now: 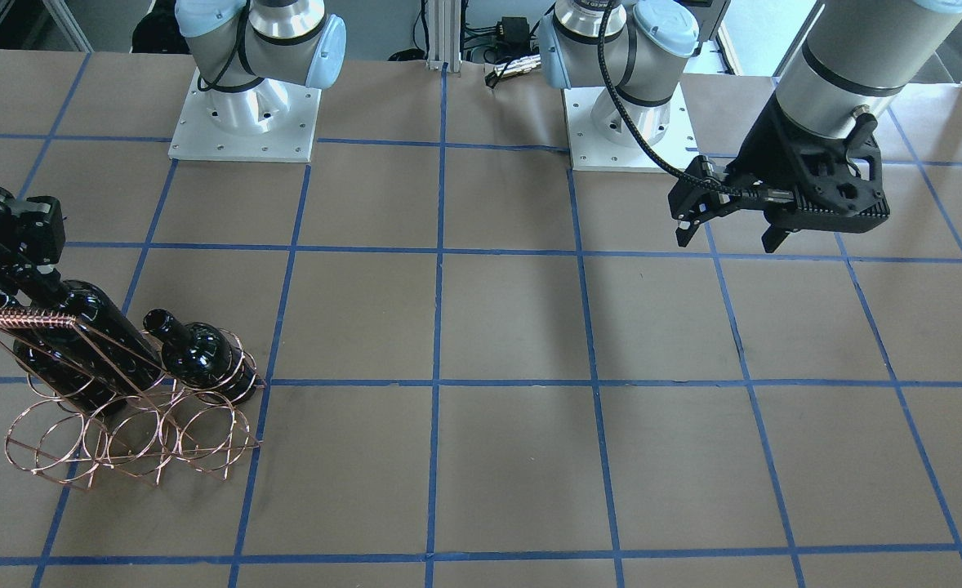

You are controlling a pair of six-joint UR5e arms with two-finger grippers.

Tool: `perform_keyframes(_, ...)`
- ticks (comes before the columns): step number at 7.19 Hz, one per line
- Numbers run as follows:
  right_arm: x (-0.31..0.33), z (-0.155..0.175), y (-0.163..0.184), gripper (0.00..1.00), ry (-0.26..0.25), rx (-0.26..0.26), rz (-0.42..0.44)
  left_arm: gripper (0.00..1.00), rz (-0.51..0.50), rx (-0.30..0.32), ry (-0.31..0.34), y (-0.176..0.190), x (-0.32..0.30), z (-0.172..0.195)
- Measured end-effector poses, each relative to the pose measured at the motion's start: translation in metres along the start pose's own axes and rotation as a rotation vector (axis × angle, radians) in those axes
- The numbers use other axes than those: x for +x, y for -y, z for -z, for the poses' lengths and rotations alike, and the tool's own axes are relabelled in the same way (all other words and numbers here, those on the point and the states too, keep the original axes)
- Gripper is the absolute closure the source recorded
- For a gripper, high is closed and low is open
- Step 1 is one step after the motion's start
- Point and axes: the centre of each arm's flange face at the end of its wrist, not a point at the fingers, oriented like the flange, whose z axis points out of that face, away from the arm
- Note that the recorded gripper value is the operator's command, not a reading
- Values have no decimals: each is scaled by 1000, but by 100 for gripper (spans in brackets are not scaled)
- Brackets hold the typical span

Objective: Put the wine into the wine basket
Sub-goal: 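Tilt the bottle and push its base into an empty rack slot, then lower the bottle down into the slot beside the other two bottles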

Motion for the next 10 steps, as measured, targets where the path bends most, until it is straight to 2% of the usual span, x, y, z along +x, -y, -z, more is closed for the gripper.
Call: perform_keyframes(10, 2, -3, -2, 100, -4, -13, -12, 0, 12, 3, 2, 3, -9, 1)
